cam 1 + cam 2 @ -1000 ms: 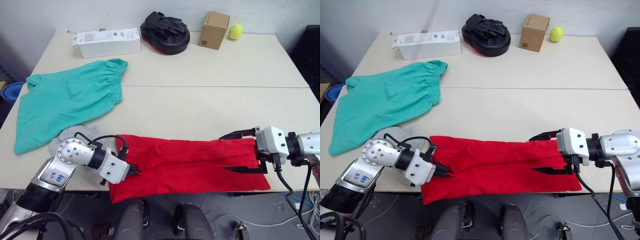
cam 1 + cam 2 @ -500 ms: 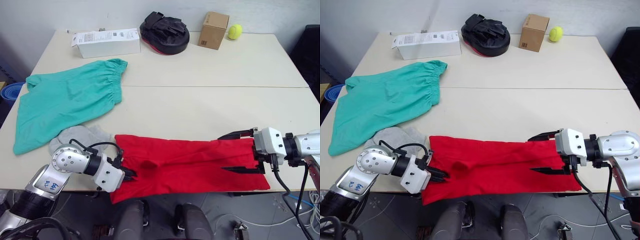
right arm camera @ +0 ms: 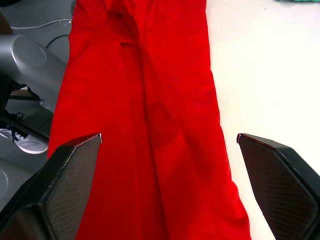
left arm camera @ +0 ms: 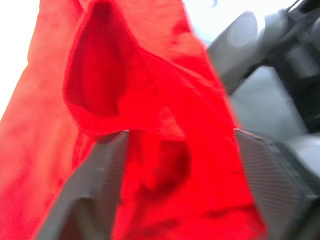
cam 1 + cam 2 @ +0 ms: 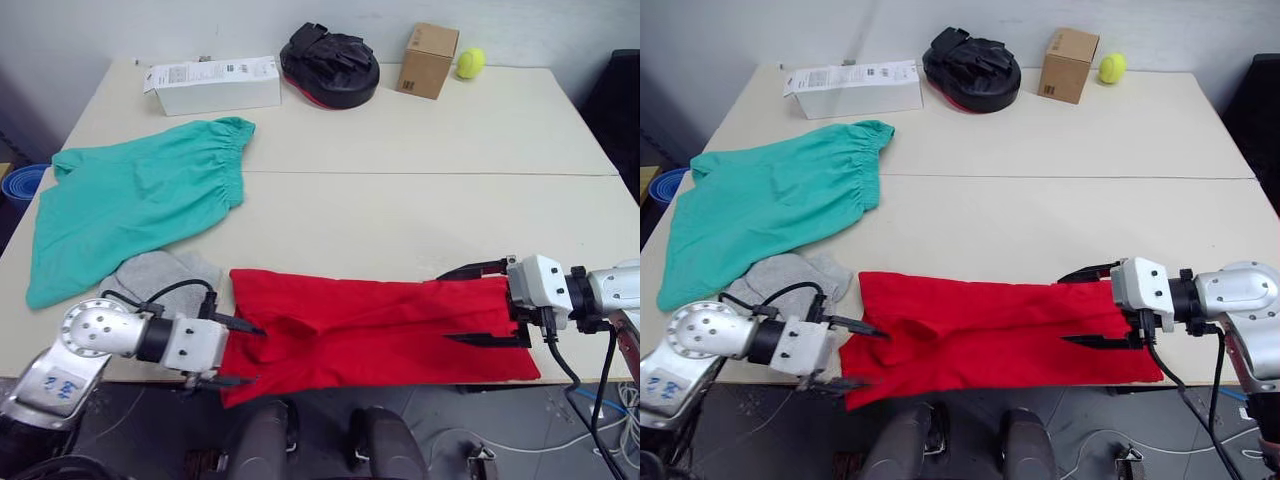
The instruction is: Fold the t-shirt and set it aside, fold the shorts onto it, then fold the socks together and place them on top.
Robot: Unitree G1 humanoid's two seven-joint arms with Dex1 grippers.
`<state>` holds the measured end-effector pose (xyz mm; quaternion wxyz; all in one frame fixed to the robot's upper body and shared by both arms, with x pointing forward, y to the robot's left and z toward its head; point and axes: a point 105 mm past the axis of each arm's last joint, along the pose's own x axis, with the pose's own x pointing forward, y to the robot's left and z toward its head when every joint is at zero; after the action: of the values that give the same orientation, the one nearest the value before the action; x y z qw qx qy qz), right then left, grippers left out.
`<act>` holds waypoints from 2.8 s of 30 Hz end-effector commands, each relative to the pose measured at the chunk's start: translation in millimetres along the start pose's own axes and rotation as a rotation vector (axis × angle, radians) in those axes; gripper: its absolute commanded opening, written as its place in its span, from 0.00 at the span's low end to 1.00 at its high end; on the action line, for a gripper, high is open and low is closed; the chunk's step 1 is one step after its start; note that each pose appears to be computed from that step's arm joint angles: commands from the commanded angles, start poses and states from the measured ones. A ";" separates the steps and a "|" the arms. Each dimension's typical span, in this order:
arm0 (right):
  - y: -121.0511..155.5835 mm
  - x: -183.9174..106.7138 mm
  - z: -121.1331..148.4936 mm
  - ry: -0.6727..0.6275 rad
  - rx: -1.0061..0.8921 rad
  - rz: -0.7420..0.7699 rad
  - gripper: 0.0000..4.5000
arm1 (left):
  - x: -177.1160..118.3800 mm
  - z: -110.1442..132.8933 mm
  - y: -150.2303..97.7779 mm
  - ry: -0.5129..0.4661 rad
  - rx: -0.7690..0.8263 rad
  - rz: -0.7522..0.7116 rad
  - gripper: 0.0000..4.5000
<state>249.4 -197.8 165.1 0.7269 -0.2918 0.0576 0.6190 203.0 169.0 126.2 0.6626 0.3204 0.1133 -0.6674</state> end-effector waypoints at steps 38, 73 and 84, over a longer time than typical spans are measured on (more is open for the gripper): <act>4.8 -2.0 -40.1 0.218 0.040 0.260 0.00 | 51.6 -38.3 88.1 0.143 -0.039 0.080 0.00; -22.7 -23.8 -57.6 0.448 -0.031 0.252 0.00 | 59.4 -42.4 97.2 0.112 -0.019 0.111 0.00; -51.3 1.2 -50.6 0.378 0.002 0.117 0.00 | 61.5 -40.9 99.1 0.103 -0.011 0.108 0.00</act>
<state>308.9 -217.6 142.0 0.6638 -0.3880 0.2032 0.6062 314.7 122.3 106.2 0.6951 0.3502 0.0861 -0.6219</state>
